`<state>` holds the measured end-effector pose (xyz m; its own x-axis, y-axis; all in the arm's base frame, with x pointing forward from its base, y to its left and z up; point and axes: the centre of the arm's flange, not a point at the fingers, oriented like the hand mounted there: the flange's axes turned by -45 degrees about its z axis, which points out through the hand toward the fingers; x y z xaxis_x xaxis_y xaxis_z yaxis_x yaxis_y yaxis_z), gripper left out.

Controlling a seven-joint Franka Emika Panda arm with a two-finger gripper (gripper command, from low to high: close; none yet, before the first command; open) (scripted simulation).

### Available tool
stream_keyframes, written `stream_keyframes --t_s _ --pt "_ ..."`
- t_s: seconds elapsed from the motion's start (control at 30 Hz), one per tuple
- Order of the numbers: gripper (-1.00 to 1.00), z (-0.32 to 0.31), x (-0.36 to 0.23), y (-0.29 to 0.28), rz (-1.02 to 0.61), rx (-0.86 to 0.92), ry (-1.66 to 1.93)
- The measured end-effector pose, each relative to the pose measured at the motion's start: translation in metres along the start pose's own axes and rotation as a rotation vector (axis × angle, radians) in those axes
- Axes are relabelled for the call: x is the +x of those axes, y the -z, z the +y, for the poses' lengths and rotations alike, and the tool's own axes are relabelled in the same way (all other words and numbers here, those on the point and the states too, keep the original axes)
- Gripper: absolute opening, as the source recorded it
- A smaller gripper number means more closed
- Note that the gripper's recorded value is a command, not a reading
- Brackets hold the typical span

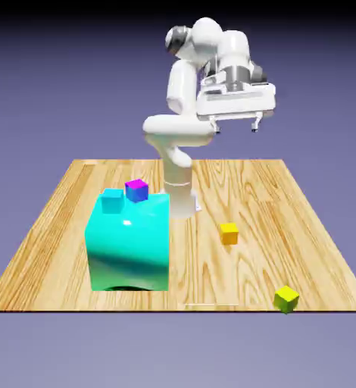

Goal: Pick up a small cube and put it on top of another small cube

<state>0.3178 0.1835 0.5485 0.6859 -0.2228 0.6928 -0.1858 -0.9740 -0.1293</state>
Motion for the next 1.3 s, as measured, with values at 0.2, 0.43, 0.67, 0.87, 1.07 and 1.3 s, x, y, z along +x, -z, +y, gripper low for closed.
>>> stream_keyframes --t_s 0.2,0.43,0.67,0.87,1.07,1.3 --pt "0.0 -0.059 -0.051 0.022 -0.004 -0.084 -0.087" --pt "0.0 -0.114 -0.132 0.018 0.01 -0.235 -0.191" --pt "0.0 -0.143 -0.224 -0.022 0.06 -0.443 -0.302" --pt "0.0 -0.14 -0.303 -0.082 0.146 -0.661 -0.408" --pt "0.0 -0.106 -0.373 -0.156 0.282 -0.907 -0.52" --pt "0.0 -0.05 -0.424 -0.223 0.449 -1.14 -0.618"
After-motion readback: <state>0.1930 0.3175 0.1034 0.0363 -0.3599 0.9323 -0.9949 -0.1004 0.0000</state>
